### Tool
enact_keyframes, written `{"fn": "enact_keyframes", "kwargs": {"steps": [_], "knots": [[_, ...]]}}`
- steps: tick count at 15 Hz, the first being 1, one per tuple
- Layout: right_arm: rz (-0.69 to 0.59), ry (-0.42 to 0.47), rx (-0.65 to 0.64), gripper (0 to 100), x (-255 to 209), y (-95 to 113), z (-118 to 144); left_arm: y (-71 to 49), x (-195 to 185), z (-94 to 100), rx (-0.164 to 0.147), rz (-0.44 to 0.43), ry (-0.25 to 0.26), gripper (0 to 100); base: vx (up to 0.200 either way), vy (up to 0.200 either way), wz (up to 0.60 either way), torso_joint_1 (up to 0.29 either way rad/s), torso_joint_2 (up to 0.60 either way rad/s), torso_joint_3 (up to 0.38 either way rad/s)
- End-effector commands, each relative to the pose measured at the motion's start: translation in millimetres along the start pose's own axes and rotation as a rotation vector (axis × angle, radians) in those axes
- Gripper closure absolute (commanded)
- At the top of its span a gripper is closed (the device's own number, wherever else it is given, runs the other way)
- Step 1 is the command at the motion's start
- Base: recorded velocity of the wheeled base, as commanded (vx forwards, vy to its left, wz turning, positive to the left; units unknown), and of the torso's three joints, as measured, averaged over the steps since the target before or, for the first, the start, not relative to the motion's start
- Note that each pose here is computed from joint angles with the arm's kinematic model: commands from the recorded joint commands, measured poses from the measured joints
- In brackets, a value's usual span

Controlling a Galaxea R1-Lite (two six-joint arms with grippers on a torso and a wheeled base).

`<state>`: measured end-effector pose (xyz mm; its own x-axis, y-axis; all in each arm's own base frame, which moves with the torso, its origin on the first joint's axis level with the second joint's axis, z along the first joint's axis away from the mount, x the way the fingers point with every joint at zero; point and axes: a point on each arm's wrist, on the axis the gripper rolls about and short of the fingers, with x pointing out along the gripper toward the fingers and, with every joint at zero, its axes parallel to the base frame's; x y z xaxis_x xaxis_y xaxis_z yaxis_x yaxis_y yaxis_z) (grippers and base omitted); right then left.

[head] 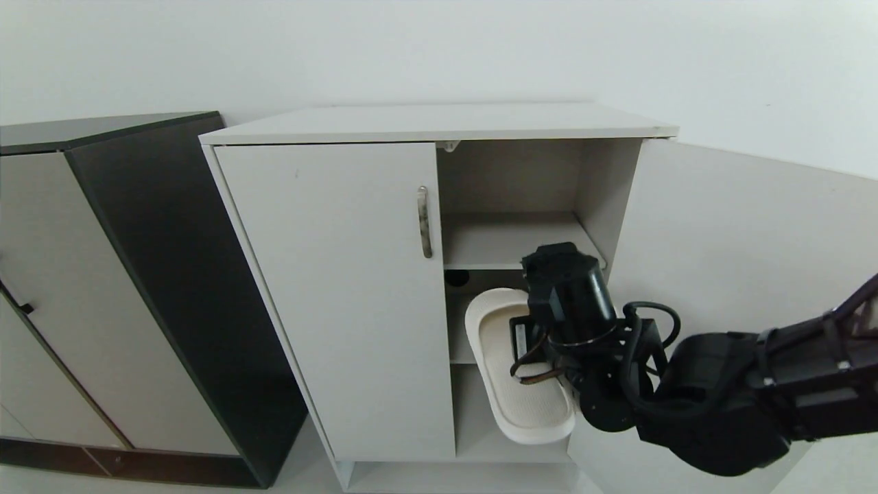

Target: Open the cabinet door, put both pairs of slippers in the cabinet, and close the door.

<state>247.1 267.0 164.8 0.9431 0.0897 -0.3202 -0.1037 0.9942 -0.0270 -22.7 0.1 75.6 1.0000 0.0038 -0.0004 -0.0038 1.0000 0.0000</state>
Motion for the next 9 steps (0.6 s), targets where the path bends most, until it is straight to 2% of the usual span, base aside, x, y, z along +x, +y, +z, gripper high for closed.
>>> {"fn": "enact_keyframes", "kwargs": {"steps": [1, 9], "knots": [[-0.03, -0.065, 0.103, 100, -7, 1, 40, 0.0, 0, 0.0, 0.0, 0.001, 0.0, 100, 0.0, 0.0, 0.0, 0.0, 0.0, 0.0], [-0.073, -0.062, 0.05, 100, 1, 5, 32, -0.4, 0, -0.1, 0.003, -0.018, 0.001, 100, 0.0, 0.0, 0.0, 0.0, 0.0, 0.0]]}}
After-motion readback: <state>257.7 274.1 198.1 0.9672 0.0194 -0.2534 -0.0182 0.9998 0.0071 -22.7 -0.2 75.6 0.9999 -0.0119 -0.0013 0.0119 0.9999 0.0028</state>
